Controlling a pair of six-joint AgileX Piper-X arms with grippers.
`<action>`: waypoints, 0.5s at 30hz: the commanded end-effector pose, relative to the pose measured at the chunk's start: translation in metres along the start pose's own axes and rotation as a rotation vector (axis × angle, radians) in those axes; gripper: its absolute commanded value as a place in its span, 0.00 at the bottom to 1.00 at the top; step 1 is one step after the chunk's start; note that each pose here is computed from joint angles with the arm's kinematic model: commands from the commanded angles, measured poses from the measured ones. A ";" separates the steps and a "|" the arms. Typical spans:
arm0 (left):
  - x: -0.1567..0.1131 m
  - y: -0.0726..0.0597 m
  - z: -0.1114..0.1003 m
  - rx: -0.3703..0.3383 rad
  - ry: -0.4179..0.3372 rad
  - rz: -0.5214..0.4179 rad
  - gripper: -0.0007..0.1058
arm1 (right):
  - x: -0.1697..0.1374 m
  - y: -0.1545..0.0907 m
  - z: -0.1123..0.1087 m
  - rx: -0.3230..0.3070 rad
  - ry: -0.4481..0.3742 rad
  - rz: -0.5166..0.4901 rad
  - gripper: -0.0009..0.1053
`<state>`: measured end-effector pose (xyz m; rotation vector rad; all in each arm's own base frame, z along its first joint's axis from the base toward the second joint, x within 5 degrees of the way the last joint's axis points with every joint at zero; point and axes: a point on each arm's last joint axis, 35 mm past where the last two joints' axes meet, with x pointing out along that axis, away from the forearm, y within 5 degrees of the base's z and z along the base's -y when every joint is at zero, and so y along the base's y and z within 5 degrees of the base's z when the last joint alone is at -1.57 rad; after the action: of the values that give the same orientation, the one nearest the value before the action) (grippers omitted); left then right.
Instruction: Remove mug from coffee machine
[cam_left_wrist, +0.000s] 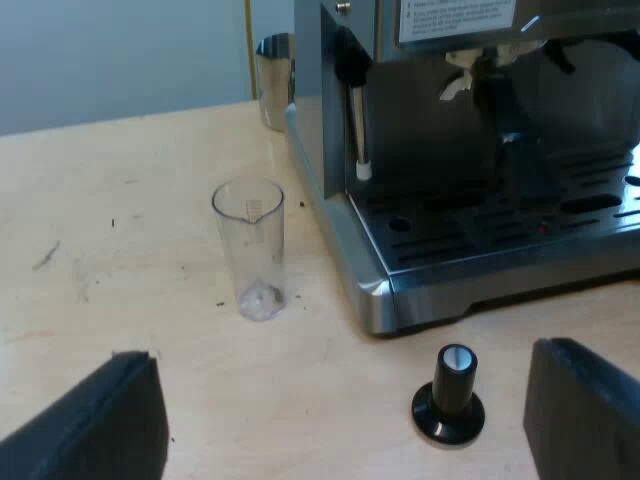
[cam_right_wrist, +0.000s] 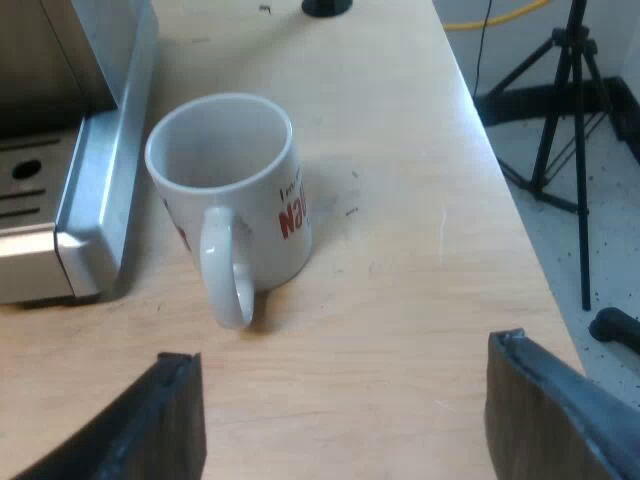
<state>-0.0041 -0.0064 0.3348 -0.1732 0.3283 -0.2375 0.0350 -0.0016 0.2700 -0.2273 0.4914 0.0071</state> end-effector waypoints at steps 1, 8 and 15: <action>0.018 0.004 -0.004 0.000 -0.001 0.009 0.75 | 0.001 0.000 0.001 -0.015 -0.007 0.003 0.59; 0.044 0.013 -0.027 -0.014 0.073 0.021 0.75 | 0.011 0.003 -0.011 -0.020 0.064 0.018 0.59; 0.051 0.015 -0.032 -0.010 0.079 0.019 0.75 | 0.017 0.005 -0.017 -0.019 0.085 0.023 0.59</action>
<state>0.0324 -0.0091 0.2825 -0.1783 0.4339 -0.2275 0.0417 -0.0014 0.2436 -0.2321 0.5842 0.0177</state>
